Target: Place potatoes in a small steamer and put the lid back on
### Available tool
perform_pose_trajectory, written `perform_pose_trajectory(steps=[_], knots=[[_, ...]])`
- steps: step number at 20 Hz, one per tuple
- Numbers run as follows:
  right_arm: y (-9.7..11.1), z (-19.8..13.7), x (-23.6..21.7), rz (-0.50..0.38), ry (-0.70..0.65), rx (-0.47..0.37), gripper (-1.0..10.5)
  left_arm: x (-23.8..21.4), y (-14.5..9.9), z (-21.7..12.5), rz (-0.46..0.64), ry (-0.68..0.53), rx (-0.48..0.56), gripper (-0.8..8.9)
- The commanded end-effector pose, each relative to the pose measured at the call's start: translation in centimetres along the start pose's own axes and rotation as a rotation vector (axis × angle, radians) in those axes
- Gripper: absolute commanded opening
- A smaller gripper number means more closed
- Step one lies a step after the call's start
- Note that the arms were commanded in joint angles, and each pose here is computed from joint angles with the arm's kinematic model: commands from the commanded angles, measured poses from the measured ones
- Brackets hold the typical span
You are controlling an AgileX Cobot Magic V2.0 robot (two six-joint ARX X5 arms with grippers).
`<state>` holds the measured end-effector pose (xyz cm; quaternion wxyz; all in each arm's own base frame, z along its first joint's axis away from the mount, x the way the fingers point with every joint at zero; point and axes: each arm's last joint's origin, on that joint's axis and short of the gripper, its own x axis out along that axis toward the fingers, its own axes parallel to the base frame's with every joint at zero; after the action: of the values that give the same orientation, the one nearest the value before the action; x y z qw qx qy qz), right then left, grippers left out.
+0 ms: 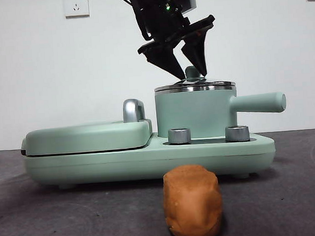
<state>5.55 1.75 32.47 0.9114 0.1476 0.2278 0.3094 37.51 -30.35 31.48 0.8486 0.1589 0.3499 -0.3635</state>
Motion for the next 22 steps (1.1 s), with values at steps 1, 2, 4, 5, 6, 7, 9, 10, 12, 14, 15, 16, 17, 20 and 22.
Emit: perform_pose_trajectory(steps=[1, 2, 4, 5, 6, 7, 9, 10, 12, 14, 15, 16, 17, 20, 22], knots=[[0.2, 0.4, -0.1, 0.006, -0.013, -0.023, 4.4, 0.6, -0.5, 0.5, -0.01, -0.025, 0.015, 1.27], [0.2, 0.4, -0.1, 0.006, -0.013, -0.023, 4.4, 0.6, -0.5, 0.5, -0.01, -0.024, 0.016, 1.0], [0.2, 0.4, -0.1, 0.006, -0.013, -0.023, 4.4, 0.5, -0.5, 0.5, -0.01, -0.025, 0.019, 0.14], [0.2, 0.4, -0.1, 0.006, -0.013, -0.023, 4.4, 0.5, -0.5, 0.5, -0.009, -0.028, 0.02, 0.08], [0.2, 0.4, -0.1, 0.006, -0.013, -0.023, 4.4, 0.4, -0.5, 0.7, -0.009, -0.031, 0.02, 0.08], [0.2, 0.4, -0.1, 0.006, -0.012, -0.022, 4.4, 0.2, -0.5, 0.8, -0.008, -0.037, 0.02, 0.08], [0.2, 0.4, -0.1, -0.001, -0.01, -0.004, 4.4, -0.6, -0.4, 1.3, -0.006, -0.051, 0.02, 0.08], [0.1, 0.4, 0.0, -0.005, -0.002, 0.014, 4.4, -1.1, -0.4, 1.7, -0.004, -0.062, 0.021, 0.08], [-0.2, 0.5, 0.4, -0.006, 0.022, 0.055, 4.4, -2.4, -0.4, 2.4, -0.001, -0.084, 0.022, 0.08], [-0.4, 1.0, 0.8, 0.004, 0.056, 0.088, 4.4, -3.9, -0.2, 3.1, 0.004, -0.1, 0.016, 0.08], [-0.4, 1.3, 1.0, 0.01, 0.077, 0.099, 4.4, -4.7, -0.1, 3.4, 0.008, -0.105, 0.013, 0.08], [-0.4, 1.7, 1.3, 0.017, 0.102, 0.111, 4.4, -5.5, 0.1, 3.7, 0.012, -0.109, 0.01, 0.08], [-0.5, 2.1, 1.6, 0.021, 0.132, 0.127, 4.4, -6.3, 0.4, 3.8, 0.016, -0.109, 0.004, 0.08], [-0.6, 3.1, 3.0, -0.001, 0.227, 0.162, 4.4, -8.0, 1.5, 3.8, 0.036, -0.103, -0.016, 0.08], [-0.6, 3.5, 4.3, -0.02, 0.302, 0.176, 4.4, -9.1, 2.4, 3.7, 0.054, -0.099, -0.032, 0.09]])
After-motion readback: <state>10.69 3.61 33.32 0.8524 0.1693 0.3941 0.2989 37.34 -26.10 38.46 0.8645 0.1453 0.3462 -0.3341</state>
